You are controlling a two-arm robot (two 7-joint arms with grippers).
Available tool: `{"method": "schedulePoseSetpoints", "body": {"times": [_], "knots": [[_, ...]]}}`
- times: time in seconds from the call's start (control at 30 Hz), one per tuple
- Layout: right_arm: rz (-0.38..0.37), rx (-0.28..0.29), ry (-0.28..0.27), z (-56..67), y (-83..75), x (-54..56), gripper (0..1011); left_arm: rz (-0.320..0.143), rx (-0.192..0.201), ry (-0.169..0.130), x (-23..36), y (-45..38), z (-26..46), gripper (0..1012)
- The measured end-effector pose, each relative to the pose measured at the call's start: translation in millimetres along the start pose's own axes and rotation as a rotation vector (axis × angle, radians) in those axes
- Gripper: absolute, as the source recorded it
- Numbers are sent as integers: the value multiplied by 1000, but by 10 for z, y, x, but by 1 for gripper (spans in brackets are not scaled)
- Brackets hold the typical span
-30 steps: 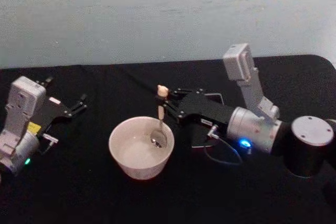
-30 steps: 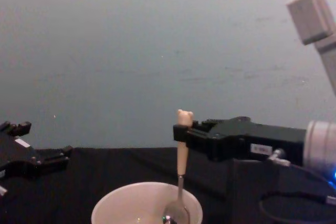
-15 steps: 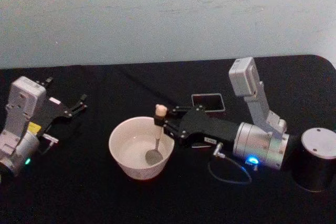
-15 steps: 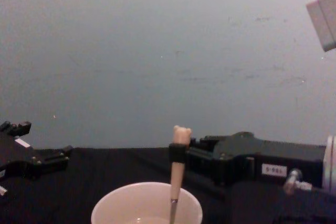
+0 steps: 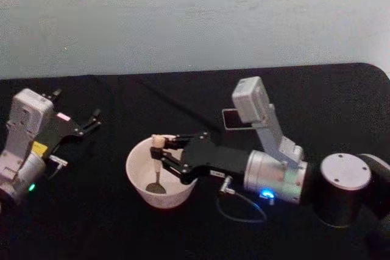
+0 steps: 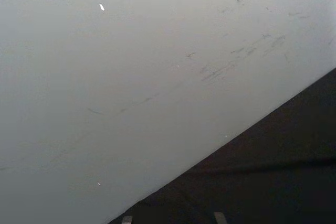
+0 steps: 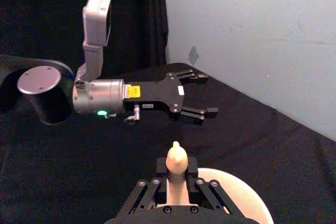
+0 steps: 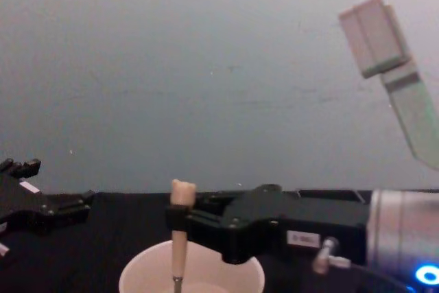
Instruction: Pick up the stirring spoon with one hand, stir inside the cup, then place it back in its original position.
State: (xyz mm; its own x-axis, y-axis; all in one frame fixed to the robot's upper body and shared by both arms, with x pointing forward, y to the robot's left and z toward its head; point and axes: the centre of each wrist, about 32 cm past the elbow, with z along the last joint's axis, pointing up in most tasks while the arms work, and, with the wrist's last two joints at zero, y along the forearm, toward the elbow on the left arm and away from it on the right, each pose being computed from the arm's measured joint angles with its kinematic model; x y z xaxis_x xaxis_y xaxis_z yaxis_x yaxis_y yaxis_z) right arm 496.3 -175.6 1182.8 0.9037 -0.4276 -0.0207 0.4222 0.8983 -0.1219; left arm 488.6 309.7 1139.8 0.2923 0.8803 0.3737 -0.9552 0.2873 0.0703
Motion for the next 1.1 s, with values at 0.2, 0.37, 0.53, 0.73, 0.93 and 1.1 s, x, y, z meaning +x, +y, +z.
{"method": "schedulePoseSetpoints", "body": {"times": [0.2, 0.37, 0.53, 0.73, 0.93, 1.1], "knots": [[-32, -13, 10, 2, 185, 24, 214, 0, 0, 0, 0, 0, 0, 1001], [-72, -23, 32, -2, 312, 84, 213, 0, 0, 0, 0, 0, 0, 1001], [-126, -22, 44, 10, 377, 189, 214, 0, 0, 0, 0, 0, 0, 1001], [-176, -18, 43, 32, 335, 296, 213, 0, 0, 0, 0, 0, 0, 1001], [-198, -15, 38, 41, 222, 350, 213, 0, 0, 0, 0, 0, 0, 1001], [-200, -10, 50, 46, 90, 356, 212, 0, 0, 0, 0, 0, 0, 1001]]}}
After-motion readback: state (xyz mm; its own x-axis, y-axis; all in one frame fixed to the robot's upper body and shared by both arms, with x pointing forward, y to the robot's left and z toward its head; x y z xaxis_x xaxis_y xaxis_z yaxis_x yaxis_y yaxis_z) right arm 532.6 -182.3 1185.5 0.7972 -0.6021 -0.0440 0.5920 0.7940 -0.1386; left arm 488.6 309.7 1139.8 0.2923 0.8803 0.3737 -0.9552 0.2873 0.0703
